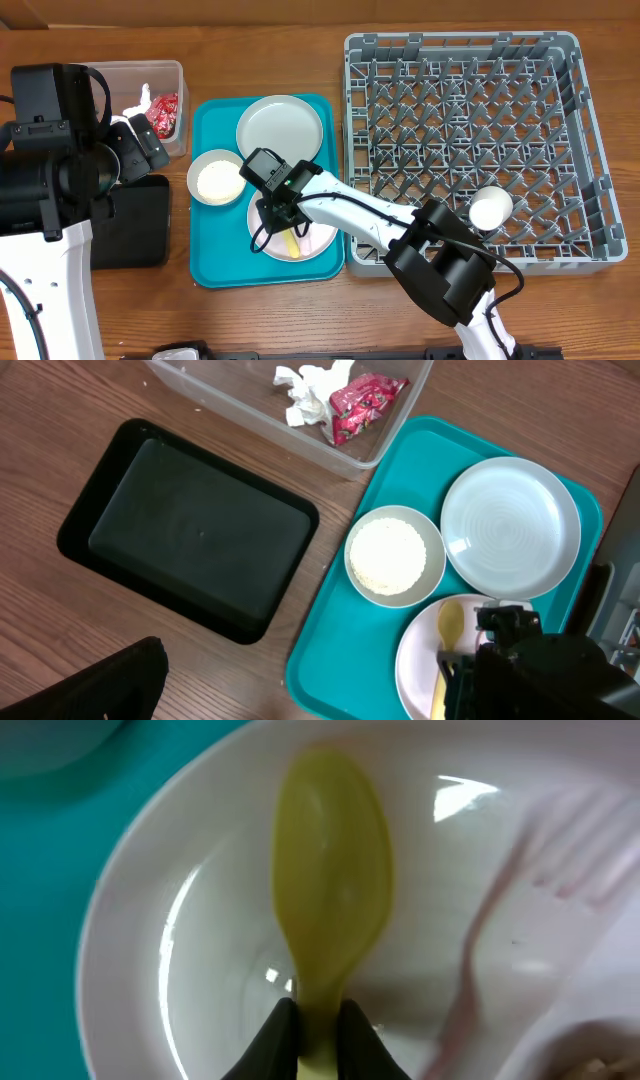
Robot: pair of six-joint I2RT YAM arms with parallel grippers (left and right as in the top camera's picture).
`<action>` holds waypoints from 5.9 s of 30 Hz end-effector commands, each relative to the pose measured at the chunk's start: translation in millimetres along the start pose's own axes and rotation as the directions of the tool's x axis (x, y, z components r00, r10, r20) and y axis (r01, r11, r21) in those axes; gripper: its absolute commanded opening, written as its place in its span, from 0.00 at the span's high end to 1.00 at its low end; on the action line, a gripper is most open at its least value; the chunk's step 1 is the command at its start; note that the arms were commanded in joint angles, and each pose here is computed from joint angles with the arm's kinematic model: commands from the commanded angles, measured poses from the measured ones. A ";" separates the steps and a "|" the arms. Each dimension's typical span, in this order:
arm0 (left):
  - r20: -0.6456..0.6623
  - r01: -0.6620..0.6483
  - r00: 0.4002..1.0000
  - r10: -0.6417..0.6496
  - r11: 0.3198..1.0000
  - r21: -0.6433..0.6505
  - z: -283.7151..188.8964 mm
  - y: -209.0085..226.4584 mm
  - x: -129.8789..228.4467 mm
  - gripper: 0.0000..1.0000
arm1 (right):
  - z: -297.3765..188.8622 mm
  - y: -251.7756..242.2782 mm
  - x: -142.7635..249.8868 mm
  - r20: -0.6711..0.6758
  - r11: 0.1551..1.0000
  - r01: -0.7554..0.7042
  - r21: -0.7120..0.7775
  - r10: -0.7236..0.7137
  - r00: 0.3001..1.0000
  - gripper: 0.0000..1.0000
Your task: Sort waste into correct bins and load items into the dishwasher rack
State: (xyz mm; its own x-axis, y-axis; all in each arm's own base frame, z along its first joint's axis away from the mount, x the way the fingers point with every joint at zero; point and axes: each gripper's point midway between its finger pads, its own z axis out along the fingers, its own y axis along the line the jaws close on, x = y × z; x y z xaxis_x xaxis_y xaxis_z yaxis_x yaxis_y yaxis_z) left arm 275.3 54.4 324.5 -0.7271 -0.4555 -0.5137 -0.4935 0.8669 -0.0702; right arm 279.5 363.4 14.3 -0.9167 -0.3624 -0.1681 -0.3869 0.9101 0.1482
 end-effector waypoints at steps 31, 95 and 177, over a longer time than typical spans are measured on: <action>0.010 0.018 1.000 -0.018 1.000 -0.004 -1.1 0.8 -3.7 0.00 | -185.5 -160.5 -57.9 0.260 0.967 -0.245 0.065 0.220 0.940 0.92; 0.010 0.017 1.000 -0.017 1.000 -0.004 -1.1 0.8 -3.7 0.00 | -1.5 -39.9 1.1 -0.028 0.955 -0.278 0.099 0.282 0.959 0.91; -0.339 -0.163 0.915 0.219 0.969 0.186 53.1 -109.1 127.8 0.02 | -397.9 -153.5 53.7 0.606 0.955 -0.282 -0.086 0.275 0.747 0.00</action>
State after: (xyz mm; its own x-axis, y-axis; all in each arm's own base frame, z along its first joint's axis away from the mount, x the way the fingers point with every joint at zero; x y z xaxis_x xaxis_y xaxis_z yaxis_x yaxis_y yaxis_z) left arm 263.9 -82.4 256.7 -0.9299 -0.2323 -0.2851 -0.1941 0.9685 -0.1559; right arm 249.8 124.5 365.5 -0.7403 0.0930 -0.6658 -0.1170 0.9574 0.2639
